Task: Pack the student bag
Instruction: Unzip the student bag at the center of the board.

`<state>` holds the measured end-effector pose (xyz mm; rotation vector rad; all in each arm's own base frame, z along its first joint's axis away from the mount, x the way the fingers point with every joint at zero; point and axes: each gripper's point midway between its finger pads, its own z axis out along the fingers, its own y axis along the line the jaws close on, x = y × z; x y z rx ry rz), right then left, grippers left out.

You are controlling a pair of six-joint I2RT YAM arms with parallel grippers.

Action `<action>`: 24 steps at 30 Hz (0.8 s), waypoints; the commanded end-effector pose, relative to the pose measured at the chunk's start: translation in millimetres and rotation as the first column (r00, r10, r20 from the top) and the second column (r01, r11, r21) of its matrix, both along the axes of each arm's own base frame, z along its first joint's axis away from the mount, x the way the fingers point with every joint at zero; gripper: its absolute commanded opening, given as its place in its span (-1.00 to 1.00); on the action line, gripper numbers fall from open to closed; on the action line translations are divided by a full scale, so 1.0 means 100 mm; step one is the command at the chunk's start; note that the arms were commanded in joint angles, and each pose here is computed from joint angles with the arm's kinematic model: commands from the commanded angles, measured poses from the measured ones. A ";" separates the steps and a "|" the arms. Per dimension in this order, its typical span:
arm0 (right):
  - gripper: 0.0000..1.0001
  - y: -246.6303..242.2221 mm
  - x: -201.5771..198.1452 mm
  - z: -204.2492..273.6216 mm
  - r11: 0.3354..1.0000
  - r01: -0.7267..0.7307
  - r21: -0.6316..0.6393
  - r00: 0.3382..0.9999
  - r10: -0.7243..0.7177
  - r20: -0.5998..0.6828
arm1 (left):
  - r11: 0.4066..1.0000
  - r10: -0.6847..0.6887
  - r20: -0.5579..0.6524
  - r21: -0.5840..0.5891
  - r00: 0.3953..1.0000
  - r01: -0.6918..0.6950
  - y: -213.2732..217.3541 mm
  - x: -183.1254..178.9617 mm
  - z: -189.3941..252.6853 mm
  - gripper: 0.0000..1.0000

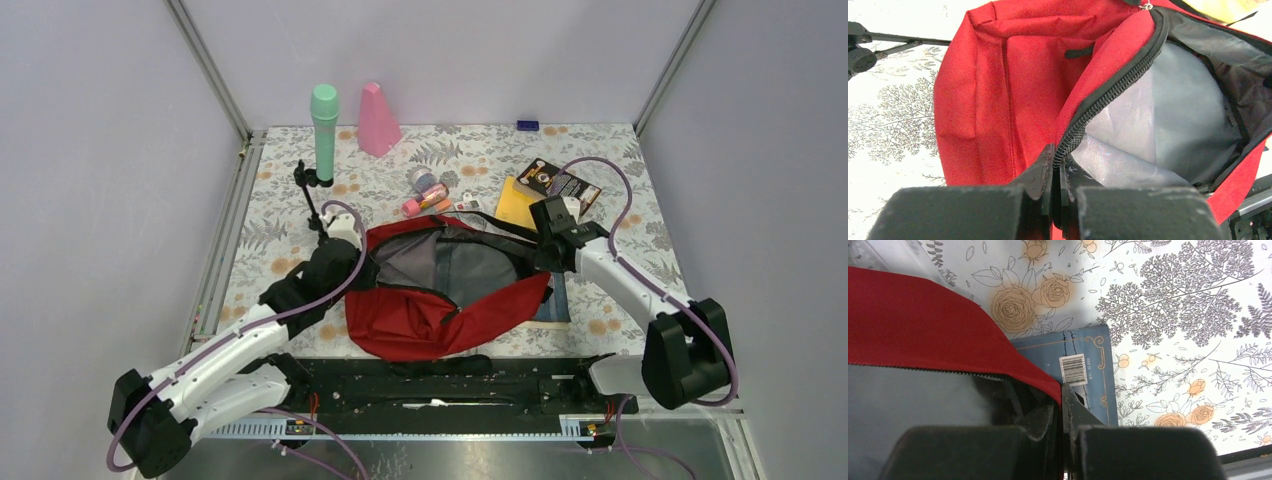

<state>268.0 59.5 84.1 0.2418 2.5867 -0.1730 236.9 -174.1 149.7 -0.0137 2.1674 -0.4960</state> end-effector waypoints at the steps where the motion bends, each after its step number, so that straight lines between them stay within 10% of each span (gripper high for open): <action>1: -0.90 0.06 0.22 0.10 1.000 -0.015 0.028 0.999 0.013 0.050 | 0.999 -0.035 -0.007 -0.005 0.999 0.035 -0.09 0.05 -0.04 -1.00; 6: 0.35 0.10 0.25 0.47 0.996 -0.056 0.068 0.986 0.045 0.161 | 0.990 -0.138 -0.065 0.031 0.988 0.140 -0.26 0.05 -0.03 -1.00; 9: 0.74 0.07 0.24 0.79 0.994 -0.083 0.070 0.969 0.064 0.240 | 0.979 -0.193 -0.103 0.042 0.976 0.199 -0.37 0.06 -0.01 -1.00; 24: 0.96 -0.68 0.78 1.03 0.895 0.152 0.419 0.905 -0.296 0.306 | 0.891 -0.401 -0.178 0.149 0.899 0.428 -0.72 0.26 0.23 -1.00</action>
